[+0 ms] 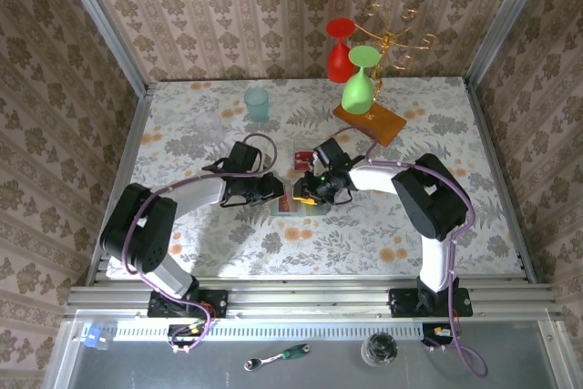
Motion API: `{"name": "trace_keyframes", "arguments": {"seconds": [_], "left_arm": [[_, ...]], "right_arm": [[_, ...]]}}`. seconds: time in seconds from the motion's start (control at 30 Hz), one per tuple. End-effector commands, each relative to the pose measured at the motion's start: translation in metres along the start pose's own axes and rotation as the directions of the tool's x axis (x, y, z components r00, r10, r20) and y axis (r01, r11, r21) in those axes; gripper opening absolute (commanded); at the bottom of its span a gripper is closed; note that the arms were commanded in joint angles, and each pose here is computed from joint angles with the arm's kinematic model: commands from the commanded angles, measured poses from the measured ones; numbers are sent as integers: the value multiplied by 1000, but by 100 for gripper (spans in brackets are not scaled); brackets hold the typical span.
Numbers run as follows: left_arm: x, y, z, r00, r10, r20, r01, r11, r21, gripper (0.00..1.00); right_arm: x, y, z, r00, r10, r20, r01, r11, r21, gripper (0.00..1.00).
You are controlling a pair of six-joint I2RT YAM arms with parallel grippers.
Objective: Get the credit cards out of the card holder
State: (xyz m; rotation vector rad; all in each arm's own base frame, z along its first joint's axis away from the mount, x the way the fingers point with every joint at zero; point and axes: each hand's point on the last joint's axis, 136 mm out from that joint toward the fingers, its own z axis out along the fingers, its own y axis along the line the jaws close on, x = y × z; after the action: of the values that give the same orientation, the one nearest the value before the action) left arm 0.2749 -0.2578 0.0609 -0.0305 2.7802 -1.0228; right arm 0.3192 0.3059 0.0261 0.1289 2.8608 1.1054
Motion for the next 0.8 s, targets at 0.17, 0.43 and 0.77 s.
{"name": "trace_keyframes", "arguments": {"seconds": [0.17, 0.43, 0.77], "left_arm": [[-4, -11, 13, 1000, -19, -16, 20, 999, 31, 26], [-1, -6, 23, 999, -32, -36, 32, 999, 13, 28], [0, -5, 30, 998, -38, -53, 38, 999, 9, 29]], "right_arm": [[2, -18, 0, 997, 73, 2, -73, 997, -6, 29], [4, -22, 0, 997, 83, -4, -83, 996, -15, 26], [5, -22, 0, 996, 86, -6, -86, 996, -23, 26]]}}
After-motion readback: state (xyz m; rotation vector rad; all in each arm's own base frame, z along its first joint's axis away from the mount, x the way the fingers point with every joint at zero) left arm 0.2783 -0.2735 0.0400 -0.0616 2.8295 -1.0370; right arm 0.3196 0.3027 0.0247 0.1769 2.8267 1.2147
